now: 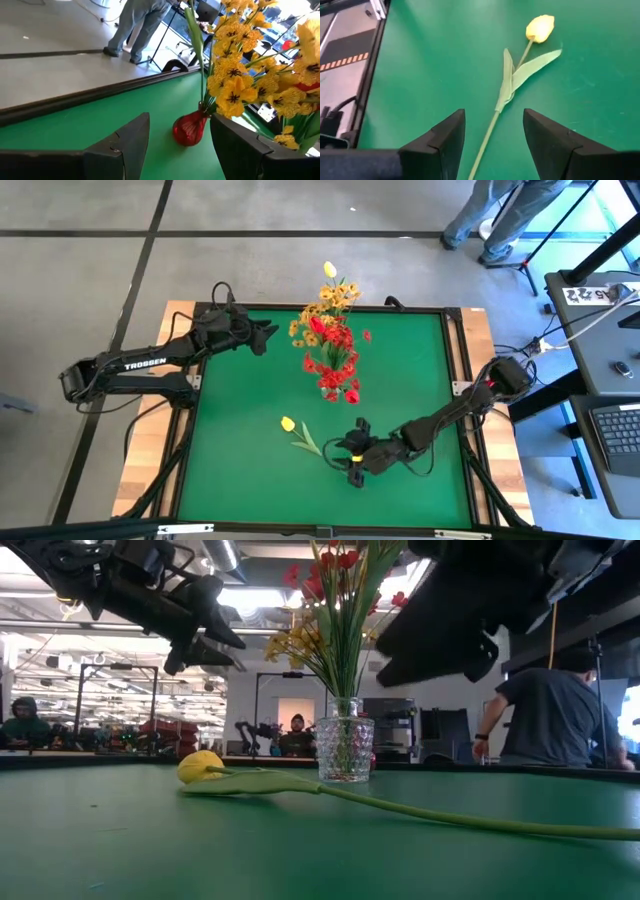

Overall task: Sort flowers into vase by color
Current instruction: Put the yellow flower into the red vase

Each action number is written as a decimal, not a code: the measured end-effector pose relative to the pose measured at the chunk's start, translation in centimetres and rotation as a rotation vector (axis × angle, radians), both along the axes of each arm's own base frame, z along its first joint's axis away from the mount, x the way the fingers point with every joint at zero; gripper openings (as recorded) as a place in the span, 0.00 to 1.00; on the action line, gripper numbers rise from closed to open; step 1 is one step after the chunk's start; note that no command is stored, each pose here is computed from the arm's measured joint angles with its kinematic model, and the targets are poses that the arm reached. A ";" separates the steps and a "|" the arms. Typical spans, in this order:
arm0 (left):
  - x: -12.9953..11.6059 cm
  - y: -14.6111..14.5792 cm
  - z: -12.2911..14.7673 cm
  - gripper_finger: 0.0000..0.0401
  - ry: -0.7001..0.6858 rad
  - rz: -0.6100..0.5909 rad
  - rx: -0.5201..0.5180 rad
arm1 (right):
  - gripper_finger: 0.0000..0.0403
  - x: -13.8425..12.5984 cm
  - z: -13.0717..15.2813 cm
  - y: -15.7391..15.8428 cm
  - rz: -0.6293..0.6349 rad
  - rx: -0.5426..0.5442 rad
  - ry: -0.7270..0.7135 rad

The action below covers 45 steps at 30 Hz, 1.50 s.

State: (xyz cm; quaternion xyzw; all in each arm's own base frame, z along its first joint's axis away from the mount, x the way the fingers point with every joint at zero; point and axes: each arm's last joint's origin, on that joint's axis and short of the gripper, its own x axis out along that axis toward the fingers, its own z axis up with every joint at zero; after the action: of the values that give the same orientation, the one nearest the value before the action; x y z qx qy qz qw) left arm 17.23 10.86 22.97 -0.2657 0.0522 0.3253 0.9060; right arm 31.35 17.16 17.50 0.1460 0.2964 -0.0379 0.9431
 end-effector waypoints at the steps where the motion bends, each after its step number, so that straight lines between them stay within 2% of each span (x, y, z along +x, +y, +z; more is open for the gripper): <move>1: 0.0 0.0 0.0 0.51 -0.002 0.002 -0.006 | 0.50 0.2 -0.3 0.1 -0.001 -0.003 0.010; 11: 0.0 0.0 -0.1 0.51 -0.015 0.005 -0.046 | 0.50 3.0 -3.2 1.0 -0.034 -0.007 0.059; 18: 0.0 -0.1 -0.3 0.51 -0.011 0.004 -0.077 | 0.50 4.4 -5.4 0.8 -0.064 -0.051 0.093; 22: 0.1 -0.5 -0.4 0.51 -0.004 -0.020 -0.086 | 0.50 4.7 -6.9 0.3 -0.079 -0.069 0.126; 29: 0.2 -0.7 -0.5 0.51 0.007 -0.033 -0.090 | 0.49 4.8 -7.3 0.1 -0.076 -0.088 0.145; 33: 0.2 -0.7 -0.5 0.51 0.006 -0.033 -0.088 | 0.38 4.5 -7.6 0.0 -0.057 -0.113 0.188; 40: 0.2 -0.7 -0.5 0.51 0.006 -0.033 -0.087 | 0.05 4.0 -7.7 -0.2 -0.021 -0.119 0.267; 45: 0.2 -0.7 -0.5 0.51 0.005 -0.032 -0.088 | 0.04 3.6 -6.4 -0.3 0.006 -0.108 0.272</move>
State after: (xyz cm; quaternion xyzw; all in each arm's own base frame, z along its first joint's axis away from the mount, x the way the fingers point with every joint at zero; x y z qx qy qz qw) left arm 17.48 10.16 22.47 -0.3036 0.0731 0.3087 0.8984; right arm 34.96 16.86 11.12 0.0874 0.4194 -0.0703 0.9009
